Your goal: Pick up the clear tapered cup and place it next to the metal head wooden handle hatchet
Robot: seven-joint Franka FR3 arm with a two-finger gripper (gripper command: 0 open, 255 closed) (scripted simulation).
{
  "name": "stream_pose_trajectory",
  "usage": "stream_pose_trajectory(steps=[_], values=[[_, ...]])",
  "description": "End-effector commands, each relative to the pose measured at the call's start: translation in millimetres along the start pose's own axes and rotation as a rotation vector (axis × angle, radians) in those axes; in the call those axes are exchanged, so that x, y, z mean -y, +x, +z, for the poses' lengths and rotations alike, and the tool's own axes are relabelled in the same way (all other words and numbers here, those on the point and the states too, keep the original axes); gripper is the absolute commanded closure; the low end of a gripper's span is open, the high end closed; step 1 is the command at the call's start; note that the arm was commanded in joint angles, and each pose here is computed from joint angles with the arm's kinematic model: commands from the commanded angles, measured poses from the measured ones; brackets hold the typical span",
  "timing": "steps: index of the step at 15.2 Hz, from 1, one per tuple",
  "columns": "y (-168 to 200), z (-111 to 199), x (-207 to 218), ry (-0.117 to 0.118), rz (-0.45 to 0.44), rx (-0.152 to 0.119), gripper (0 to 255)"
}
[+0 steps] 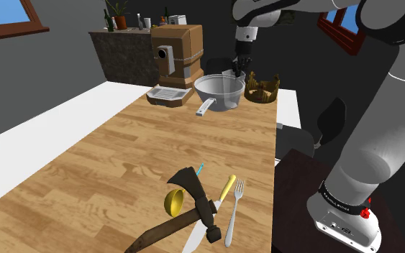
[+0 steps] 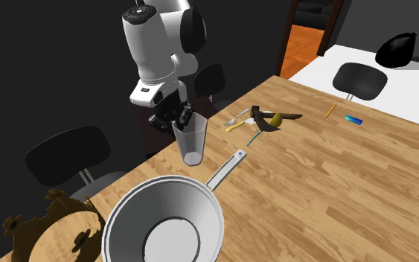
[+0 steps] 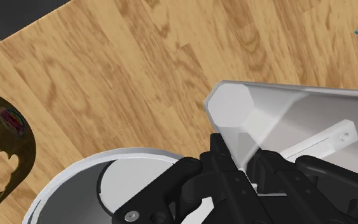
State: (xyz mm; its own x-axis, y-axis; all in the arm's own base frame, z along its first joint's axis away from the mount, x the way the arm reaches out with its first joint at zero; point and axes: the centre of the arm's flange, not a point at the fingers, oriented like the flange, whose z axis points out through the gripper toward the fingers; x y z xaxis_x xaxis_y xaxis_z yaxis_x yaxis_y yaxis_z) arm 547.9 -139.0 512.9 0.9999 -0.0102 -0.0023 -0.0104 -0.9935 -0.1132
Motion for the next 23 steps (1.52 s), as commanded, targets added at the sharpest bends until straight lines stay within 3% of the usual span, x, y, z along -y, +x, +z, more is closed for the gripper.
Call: stream_pose_trajectory(steps=[1,19,23], values=[[0,-11,1,0.000,0.000,0.000,255],[0,-104,11,0.000,0.000,0.000,255],[-35,-99,51,0.000,0.000,0.000,255]])
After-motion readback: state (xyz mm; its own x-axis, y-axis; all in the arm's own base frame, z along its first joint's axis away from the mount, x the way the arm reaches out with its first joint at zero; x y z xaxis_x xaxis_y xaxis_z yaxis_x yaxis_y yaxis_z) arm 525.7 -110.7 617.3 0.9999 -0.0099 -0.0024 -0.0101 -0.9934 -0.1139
